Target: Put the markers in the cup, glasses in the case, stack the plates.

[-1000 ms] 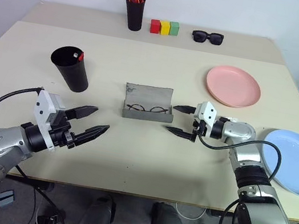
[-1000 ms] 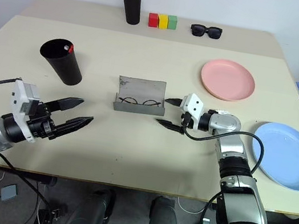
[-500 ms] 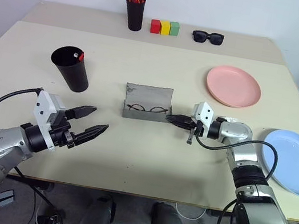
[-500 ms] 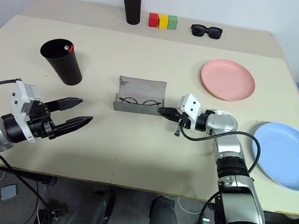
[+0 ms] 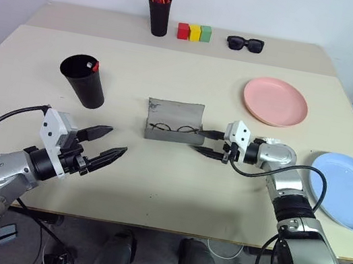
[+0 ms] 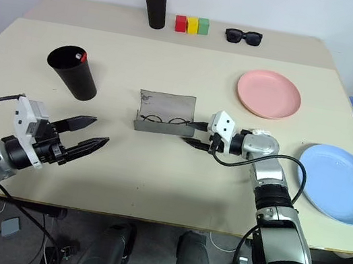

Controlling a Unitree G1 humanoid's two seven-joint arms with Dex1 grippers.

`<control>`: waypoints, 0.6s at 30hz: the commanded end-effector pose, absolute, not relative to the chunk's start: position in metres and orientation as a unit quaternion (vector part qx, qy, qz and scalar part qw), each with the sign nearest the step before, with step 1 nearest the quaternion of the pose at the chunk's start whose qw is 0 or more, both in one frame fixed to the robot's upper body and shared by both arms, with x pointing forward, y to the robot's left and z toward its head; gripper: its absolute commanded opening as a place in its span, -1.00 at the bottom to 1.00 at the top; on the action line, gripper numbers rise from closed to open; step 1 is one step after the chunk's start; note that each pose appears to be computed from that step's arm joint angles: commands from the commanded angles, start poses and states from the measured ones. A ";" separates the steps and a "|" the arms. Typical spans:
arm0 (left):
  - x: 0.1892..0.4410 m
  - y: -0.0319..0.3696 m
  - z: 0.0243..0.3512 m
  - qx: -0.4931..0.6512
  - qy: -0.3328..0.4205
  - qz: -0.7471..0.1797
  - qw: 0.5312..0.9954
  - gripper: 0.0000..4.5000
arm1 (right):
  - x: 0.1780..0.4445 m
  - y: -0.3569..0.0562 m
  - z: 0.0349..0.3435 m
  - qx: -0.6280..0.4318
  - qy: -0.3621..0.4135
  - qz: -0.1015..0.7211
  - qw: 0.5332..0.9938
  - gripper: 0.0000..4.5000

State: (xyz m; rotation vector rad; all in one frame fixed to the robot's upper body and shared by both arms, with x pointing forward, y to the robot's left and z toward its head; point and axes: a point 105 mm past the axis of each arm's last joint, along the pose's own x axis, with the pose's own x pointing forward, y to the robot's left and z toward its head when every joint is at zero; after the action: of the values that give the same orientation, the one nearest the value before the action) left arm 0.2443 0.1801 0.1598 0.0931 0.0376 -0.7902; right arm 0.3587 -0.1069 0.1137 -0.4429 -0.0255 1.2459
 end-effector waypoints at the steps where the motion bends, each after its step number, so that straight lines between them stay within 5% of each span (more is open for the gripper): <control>1: 0.243 0.178 0.168 0.056 0.001 -0.388 0.920 0.49 | 0.359 -0.102 0.124 -0.210 -0.036 0.579 0.787 0.23; 18: 0.239 0.180 0.169 0.057 0.001 -0.379 0.924 0.49 | 0.374 -0.092 0.110 -0.242 -0.012 0.584 0.775 0.23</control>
State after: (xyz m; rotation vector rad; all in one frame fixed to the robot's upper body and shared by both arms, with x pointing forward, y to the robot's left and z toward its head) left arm 0.2425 0.1807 0.1583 0.0930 0.0447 -0.7781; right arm 0.3716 -0.0939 0.1087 -0.5062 -0.0220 1.2646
